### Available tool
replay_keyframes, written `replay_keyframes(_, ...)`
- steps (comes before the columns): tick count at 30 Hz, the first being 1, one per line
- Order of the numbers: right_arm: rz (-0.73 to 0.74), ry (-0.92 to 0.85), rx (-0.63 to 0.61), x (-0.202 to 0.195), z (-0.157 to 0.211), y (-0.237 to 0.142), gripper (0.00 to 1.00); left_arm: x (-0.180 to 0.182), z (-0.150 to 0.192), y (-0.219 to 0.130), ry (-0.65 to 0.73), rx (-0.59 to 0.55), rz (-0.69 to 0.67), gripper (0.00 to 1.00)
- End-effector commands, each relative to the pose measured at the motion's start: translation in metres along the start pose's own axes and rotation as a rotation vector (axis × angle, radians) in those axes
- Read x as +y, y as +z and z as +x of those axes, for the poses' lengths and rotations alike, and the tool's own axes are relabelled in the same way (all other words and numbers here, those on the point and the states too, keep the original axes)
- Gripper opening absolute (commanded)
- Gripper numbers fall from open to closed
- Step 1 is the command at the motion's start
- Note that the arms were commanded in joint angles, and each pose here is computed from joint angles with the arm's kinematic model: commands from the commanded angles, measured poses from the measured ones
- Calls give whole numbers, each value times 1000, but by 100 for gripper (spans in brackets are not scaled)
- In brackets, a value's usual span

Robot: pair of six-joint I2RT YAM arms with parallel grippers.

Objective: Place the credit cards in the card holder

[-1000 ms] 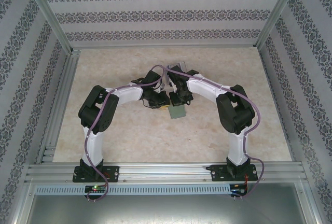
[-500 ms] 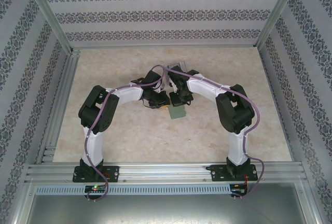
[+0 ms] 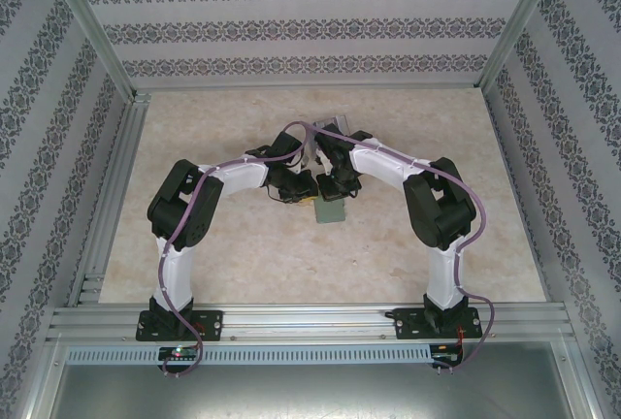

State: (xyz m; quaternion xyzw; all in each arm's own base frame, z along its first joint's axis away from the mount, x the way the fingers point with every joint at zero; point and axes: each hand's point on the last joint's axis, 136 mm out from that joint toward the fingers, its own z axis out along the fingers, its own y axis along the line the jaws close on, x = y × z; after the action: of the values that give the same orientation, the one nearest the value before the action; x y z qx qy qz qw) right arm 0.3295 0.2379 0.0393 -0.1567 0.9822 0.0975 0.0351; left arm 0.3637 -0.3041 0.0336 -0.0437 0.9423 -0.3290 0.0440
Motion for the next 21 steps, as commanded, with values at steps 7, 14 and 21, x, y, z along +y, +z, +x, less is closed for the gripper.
replay_keyframes(7,-9,-11,96,-3,30,2,5,2,4,8,12,12,-28,15)
replay_keyframes(14,-7,-11,104,-6,33,3,5,1,3,8,9,9,-25,15)
replay_keyframes(21,7,4,19,-11,27,-9,5,2,4,7,12,7,-33,15)
